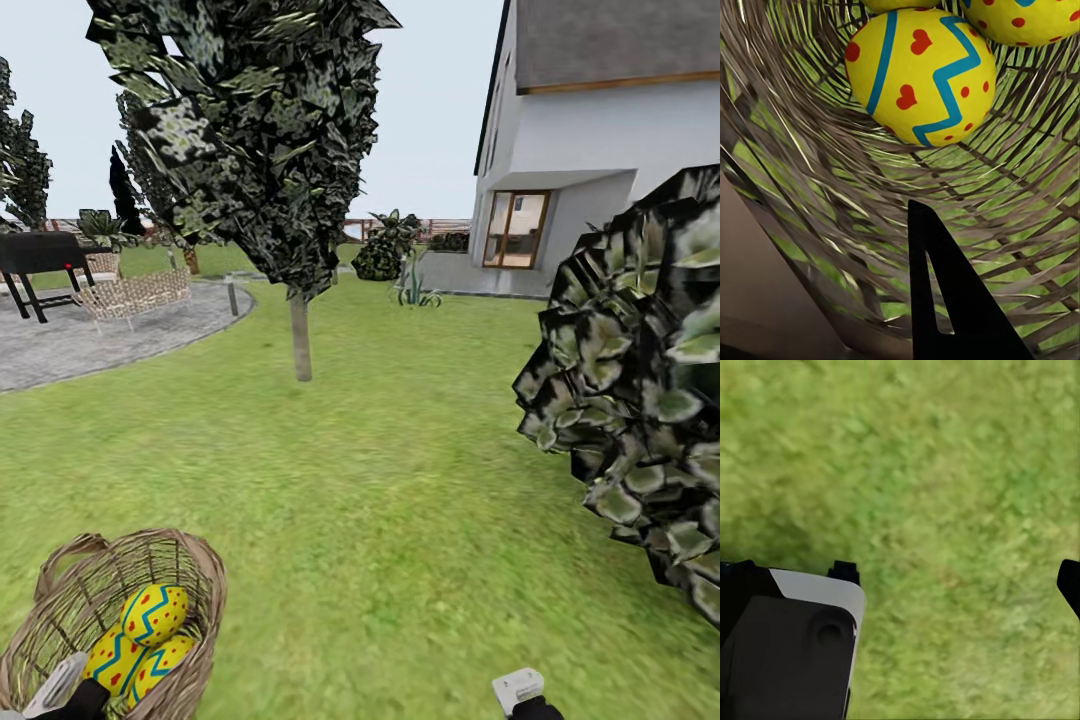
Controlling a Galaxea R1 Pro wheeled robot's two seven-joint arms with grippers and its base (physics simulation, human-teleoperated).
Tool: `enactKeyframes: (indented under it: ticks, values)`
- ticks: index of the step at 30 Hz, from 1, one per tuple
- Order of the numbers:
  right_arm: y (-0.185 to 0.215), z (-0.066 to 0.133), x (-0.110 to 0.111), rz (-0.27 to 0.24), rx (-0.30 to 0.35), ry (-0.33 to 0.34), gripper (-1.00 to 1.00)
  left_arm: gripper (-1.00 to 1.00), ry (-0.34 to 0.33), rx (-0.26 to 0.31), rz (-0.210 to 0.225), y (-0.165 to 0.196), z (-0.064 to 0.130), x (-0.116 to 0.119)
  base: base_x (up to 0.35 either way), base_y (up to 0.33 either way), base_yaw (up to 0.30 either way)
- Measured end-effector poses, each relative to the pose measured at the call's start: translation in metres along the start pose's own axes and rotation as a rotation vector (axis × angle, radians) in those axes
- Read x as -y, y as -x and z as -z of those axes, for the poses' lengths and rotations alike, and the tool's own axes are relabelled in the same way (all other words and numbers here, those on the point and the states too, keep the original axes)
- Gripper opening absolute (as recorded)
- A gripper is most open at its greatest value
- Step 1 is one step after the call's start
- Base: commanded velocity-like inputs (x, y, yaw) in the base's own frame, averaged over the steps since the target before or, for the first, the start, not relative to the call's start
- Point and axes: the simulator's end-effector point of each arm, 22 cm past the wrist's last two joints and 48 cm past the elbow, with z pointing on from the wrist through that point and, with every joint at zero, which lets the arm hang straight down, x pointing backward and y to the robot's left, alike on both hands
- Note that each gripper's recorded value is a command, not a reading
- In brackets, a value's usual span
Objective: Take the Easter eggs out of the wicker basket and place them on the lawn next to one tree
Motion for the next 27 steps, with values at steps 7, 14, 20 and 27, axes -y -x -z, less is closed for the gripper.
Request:
enactKeyframes:
  ticks: [7,14,20,27]
  values:
    - [0.0,0.0,0.0,0.0,0.0,0.0,1.0,-1.0,0.0,-0.001,0.0,-0.0005,-0.0002,0.0001,0.259,0.266,0.0]
    - [0.0,0.0,0.0,0.0,0.0,0.0,1.0,-1.0,0.001,0.0,0.0,-0.0003,-0.0001,-0.0001,0.271,0.255,0.0]
    - [0.0,0.0,0.0,-0.001,0.0,0.0,1.0,-1.0,0.005,0.0,-0.004,-0.0005,-0.0002,-0.001,0.281,0.239,-0.071]
    - [0.0,0.0001,0.0,0.0,0.0,0.0,1.0,-1.0,0.0,0.0,0.003,-0.0006,-0.0003,-0.0002,0.284,0.232,-0.17]
